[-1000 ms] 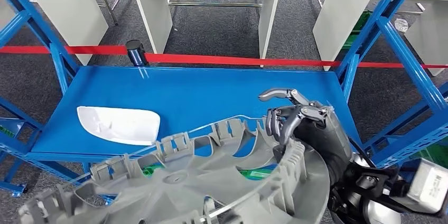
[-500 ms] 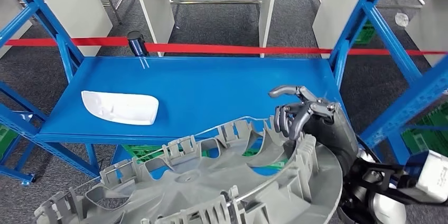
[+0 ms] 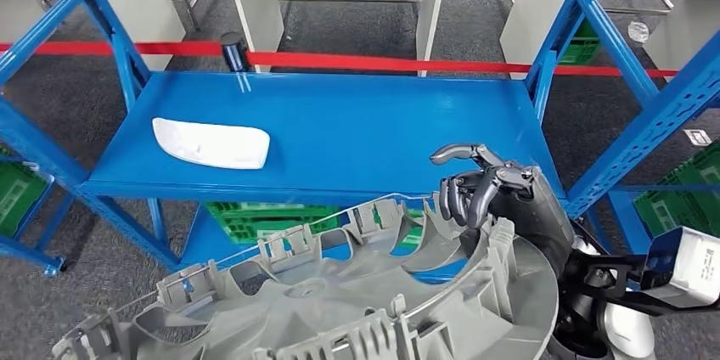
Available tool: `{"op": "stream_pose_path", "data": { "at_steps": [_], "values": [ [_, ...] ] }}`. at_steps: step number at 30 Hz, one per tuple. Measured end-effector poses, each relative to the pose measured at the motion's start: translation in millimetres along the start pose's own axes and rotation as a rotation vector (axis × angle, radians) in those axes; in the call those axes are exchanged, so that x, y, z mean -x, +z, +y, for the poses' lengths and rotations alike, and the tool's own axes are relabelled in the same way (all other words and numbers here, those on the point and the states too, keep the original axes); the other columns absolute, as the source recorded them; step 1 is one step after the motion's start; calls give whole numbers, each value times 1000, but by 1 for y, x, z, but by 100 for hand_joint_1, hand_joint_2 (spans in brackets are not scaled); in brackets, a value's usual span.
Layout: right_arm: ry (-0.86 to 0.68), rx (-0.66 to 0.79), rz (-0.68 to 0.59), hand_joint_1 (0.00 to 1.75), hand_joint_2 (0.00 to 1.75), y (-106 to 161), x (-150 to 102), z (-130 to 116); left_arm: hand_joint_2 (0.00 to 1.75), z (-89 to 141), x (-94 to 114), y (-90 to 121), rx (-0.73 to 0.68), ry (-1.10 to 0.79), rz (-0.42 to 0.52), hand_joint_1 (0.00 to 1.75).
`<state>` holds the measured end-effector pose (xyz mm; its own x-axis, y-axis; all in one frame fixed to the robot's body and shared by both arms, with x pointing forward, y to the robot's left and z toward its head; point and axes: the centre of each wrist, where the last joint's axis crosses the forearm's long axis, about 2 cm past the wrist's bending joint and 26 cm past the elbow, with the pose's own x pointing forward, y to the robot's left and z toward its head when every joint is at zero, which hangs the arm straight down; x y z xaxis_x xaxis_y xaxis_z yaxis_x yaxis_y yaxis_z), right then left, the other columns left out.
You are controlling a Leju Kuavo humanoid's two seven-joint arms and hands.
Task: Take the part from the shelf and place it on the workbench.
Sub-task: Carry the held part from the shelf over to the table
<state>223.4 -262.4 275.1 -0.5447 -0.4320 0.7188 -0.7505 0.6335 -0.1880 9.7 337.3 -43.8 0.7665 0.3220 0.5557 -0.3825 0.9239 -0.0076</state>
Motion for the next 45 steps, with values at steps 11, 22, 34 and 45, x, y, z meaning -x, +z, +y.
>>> {"op": "stream_pose_path", "data": {
  "at_steps": [11,22,34,45],
  "values": [
    [54,11,102,175,175,22,4,1,0,-23,6,1,47,-16,8,0],
    [152,-29,26,175,175,24,0,-8,0,-24,-1,-16,101,-89,-82,0],
    [170,-34,-3,175,175,23,2,-12,0,-19,1,-15,46,3,-71,0],
    [169,-30,-20,175,175,15,1,-16,0,-11,-1,-6,12,-2,-65,0]
  ]
}}
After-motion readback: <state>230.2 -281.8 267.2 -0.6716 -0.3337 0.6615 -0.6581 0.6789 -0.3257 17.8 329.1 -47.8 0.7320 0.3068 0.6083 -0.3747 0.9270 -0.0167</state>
